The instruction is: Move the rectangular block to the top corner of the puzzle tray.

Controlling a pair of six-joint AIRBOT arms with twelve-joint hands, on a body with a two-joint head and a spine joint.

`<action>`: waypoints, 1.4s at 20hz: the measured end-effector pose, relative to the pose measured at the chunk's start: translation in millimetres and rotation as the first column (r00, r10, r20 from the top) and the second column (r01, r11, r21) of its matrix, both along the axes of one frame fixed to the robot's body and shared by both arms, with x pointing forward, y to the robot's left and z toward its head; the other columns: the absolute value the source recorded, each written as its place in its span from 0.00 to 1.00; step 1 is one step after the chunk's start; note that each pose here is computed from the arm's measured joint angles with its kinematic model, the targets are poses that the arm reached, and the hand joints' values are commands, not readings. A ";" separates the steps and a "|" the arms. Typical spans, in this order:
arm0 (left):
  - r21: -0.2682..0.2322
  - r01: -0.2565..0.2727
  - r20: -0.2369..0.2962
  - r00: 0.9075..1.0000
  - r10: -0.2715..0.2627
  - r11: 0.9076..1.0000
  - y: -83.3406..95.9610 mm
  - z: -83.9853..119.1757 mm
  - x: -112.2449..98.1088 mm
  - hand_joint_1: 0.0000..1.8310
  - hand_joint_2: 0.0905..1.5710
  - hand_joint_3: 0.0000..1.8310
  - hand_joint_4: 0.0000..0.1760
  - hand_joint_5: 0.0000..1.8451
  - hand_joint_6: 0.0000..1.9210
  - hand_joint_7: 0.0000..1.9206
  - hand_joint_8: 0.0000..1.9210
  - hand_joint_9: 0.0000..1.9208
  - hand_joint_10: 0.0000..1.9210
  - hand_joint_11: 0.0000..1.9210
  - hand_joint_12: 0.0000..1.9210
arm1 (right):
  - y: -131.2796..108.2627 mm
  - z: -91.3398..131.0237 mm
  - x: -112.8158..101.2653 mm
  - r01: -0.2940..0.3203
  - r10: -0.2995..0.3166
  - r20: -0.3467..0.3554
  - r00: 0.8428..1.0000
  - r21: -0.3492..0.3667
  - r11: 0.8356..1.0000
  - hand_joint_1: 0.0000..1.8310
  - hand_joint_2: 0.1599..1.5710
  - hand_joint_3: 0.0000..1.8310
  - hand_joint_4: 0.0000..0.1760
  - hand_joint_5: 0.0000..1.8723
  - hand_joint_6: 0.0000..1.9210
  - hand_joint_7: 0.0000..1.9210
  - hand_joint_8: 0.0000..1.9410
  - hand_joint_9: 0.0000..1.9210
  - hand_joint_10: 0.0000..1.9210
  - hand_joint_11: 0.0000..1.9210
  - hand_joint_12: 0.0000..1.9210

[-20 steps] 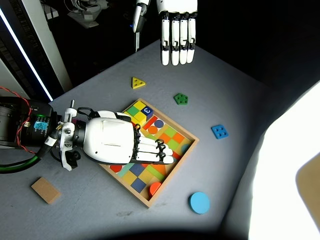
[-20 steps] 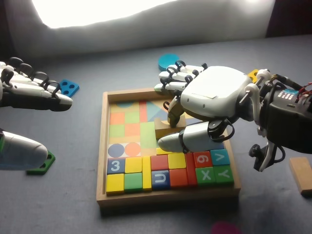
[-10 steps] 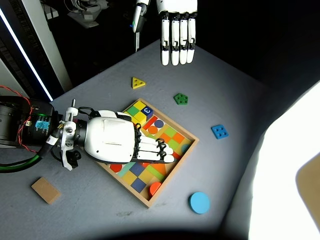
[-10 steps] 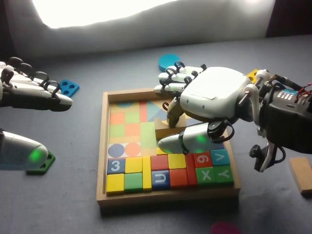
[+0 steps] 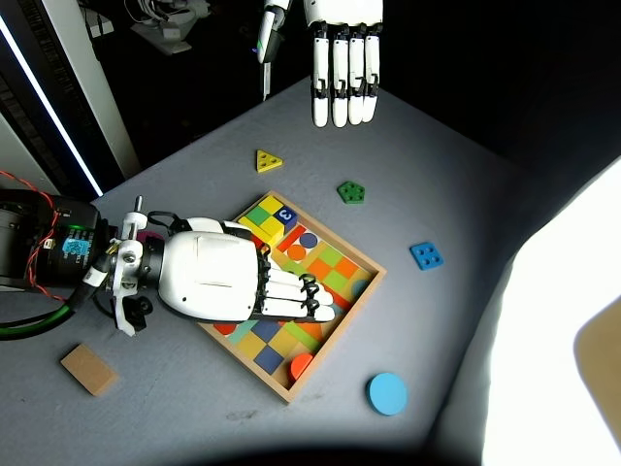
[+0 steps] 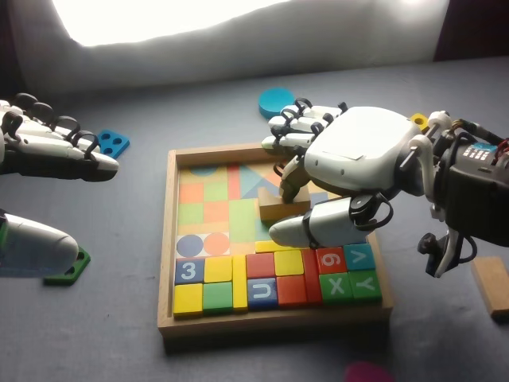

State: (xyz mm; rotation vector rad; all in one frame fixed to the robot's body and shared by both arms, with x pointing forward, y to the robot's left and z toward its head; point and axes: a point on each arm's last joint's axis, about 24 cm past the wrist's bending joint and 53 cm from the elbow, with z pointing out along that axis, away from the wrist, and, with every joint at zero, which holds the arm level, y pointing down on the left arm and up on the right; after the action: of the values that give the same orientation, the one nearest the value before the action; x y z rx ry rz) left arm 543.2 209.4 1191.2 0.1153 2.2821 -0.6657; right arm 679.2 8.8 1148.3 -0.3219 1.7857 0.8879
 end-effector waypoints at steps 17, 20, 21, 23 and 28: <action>-0.001 0.000 0.000 1.000 0.000 1.000 -0.1 0.2 0.0 0.00 0.81 0.00 0.10 0.08 0.00 0.05 0.00 0.04 0.00 0.00 0.21 | -37.3 5.8 37.3 0.095 -0.093 0.061 0.994 -0.024 0.995 0.00 0.70 0.00 0.00 0.40 0.14 0.09 0.00 0.00 0.00 0.00 0.00; 0.000 0.000 0.000 1.000 0.000 1.000 -0.1 0.1 0.0 0.00 0.80 0.00 0.11 0.08 0.00 0.06 0.00 0.04 0.00 0.00 0.23 | -37.4 7.5 37.8 0.096 -0.094 0.073 0.993 -0.026 0.995 0.00 0.71 0.00 0.00 0.39 0.14 0.08 0.00 0.00 0.00 0.00 0.00; 0.000 0.000 0.000 1.000 0.000 1.000 -0.1 0.1 0.0 0.00 0.80 0.00 0.11 0.08 0.00 0.06 0.00 0.04 0.00 0.00 0.22 | -37.9 7.8 38.3 0.097 -0.095 0.075 0.993 -0.026 0.995 0.00 0.71 0.00 0.00 0.39 0.14 0.09 0.00 0.00 0.00 0.00 0.00; 0.000 0.000 0.000 1.000 0.000 1.000 -0.1 0.1 0.0 0.00 0.80 0.00 0.08 0.07 0.00 0.05 0.00 0.04 0.00 0.00 0.22 | -37.8 9.1 38.6 0.097 -0.095 0.076 0.993 -0.024 0.995 0.00 0.71 0.00 0.00 0.39 0.15 0.09 0.00 0.00 0.00 0.00 0.00; 0.000 0.000 0.000 1.000 0.000 1.000 -0.1 0.1 0.0 0.00 0.80 0.00 0.11 0.08 0.00 0.06 0.00 0.04 0.00 0.00 0.22 | -37.0 12.9 39.3 0.098 -0.096 0.082 0.992 -0.017 0.995 0.00 0.70 0.00 0.00 0.39 0.15 0.09 0.00 0.00 0.00 0.00 0.00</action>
State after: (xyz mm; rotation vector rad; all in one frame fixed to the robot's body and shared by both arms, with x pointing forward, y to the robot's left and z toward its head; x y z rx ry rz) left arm 543.2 209.4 1191.3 0.1153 2.2818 -0.6661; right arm 718.5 -28.2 1161.2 -0.2786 1.7223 0.7772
